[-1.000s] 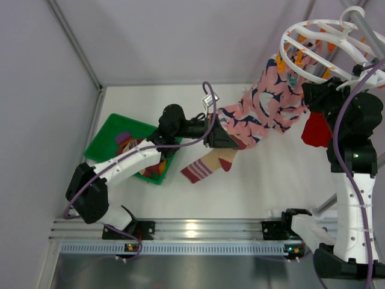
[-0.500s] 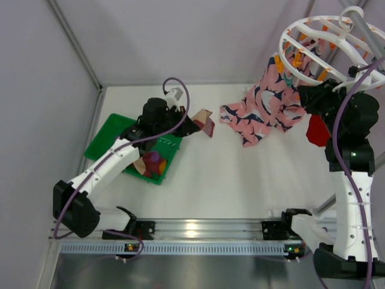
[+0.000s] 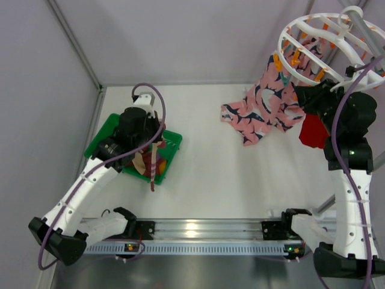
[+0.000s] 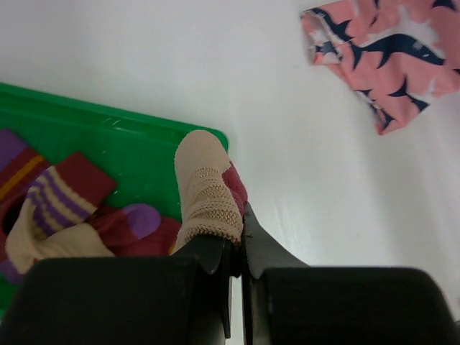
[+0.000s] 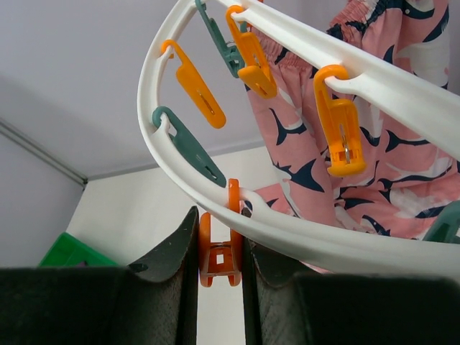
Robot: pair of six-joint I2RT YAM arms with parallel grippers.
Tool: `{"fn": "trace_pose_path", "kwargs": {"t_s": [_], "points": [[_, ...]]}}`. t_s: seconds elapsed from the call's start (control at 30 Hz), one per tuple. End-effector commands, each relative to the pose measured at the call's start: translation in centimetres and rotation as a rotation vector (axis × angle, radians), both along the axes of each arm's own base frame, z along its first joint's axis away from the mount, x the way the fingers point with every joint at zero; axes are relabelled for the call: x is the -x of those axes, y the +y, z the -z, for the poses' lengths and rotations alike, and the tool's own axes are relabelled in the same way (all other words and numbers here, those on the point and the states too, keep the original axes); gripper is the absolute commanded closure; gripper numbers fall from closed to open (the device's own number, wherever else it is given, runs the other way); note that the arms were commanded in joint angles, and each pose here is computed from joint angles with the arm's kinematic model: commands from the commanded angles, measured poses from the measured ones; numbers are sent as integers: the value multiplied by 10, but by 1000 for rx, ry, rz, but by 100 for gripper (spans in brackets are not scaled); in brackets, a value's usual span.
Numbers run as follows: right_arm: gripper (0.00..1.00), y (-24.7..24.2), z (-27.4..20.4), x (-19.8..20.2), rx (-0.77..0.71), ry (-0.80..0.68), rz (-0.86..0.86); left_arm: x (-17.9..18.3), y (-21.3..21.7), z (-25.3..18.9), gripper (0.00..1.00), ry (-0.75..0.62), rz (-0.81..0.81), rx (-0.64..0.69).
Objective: Remove the socks clipped to the hanger
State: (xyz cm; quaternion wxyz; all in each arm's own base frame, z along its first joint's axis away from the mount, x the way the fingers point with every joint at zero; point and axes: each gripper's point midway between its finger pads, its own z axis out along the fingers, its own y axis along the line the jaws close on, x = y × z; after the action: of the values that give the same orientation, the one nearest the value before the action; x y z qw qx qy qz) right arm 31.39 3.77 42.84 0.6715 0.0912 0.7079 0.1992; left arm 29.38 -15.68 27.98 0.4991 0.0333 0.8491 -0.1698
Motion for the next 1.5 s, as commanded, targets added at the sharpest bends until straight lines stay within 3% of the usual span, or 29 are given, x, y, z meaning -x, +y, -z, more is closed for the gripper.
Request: {"fn": "trace_pose_path", "kwargs": {"t_s": [0.0,0.43,0.83,1.13,1.27,1.3,1.37,1.47], "points": [[100,13,0,3,3,-11,-68,-2,38,11,100,32,-109,-125],[100,16,10,-2,-2,4,-87,-3,69,37,100,88,-190,-176],[100,16,9,-1,7,0,-85,-28,88,-13,100,-4,-262,-167],[100,17,11,1,3,3,-90,-30,90,23,100,79,-262,-209],[100,18,11,1,-5,3,-99,-31,87,35,37,114,-260,-202],[100,19,12,1,-7,6,-103,-31,83,35,16,119,-245,-189],[100,20,13,2,-10,8,-108,-32,76,31,2,117,-232,-149],[100,21,13,3,-12,12,-110,-35,55,19,2,115,-161,-61]]}}
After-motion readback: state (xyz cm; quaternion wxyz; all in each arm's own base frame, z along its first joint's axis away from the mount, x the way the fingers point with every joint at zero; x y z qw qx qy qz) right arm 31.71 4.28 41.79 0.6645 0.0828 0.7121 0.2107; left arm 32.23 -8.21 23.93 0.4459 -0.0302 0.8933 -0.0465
